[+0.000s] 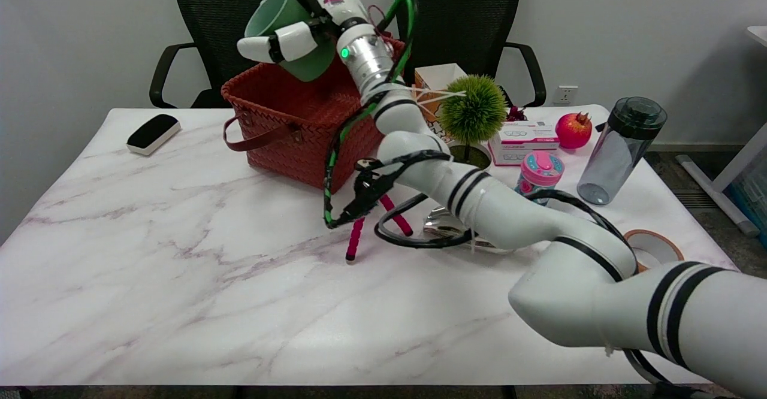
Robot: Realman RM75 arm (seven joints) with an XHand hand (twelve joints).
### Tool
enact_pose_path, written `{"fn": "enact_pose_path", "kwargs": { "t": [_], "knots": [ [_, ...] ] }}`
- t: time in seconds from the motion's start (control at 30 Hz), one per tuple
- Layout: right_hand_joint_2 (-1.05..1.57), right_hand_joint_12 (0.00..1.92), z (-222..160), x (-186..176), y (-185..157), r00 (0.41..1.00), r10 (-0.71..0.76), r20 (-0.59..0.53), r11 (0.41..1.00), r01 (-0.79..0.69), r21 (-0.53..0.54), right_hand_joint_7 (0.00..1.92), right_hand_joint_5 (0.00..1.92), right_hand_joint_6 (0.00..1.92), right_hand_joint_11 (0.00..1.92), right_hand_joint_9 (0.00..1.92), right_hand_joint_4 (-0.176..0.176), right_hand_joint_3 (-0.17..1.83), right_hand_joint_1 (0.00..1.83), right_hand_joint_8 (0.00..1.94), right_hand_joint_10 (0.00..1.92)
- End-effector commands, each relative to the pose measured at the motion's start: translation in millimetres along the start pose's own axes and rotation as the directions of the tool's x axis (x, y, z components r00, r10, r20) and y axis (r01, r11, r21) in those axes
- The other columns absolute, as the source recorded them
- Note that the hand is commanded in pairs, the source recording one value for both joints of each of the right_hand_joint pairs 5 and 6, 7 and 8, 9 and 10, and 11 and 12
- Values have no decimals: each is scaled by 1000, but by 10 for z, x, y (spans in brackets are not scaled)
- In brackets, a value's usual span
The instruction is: Place the green mug into the brown storage basket.
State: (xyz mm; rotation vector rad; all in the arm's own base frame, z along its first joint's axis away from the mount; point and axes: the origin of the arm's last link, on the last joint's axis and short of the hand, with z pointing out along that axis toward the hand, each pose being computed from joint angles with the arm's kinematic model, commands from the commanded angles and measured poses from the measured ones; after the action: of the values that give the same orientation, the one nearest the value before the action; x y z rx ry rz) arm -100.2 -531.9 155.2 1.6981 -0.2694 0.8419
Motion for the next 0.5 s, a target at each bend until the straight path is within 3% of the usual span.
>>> {"fn": "enact_pose_path", "kwargs": {
  "t": [0.03,0.5],
  "knots": [
    [225,1537,357,-259,-243,958,-257,126,964,264,-34,1403,1104,1104,1537,1126,0,1573,1228,1403,1126],
    [282,1575,290,-266,135,943,-276,185,947,300,-112,1438,1132,1132,1575,1161,0,1548,1203,1438,1161]
  ]
}}
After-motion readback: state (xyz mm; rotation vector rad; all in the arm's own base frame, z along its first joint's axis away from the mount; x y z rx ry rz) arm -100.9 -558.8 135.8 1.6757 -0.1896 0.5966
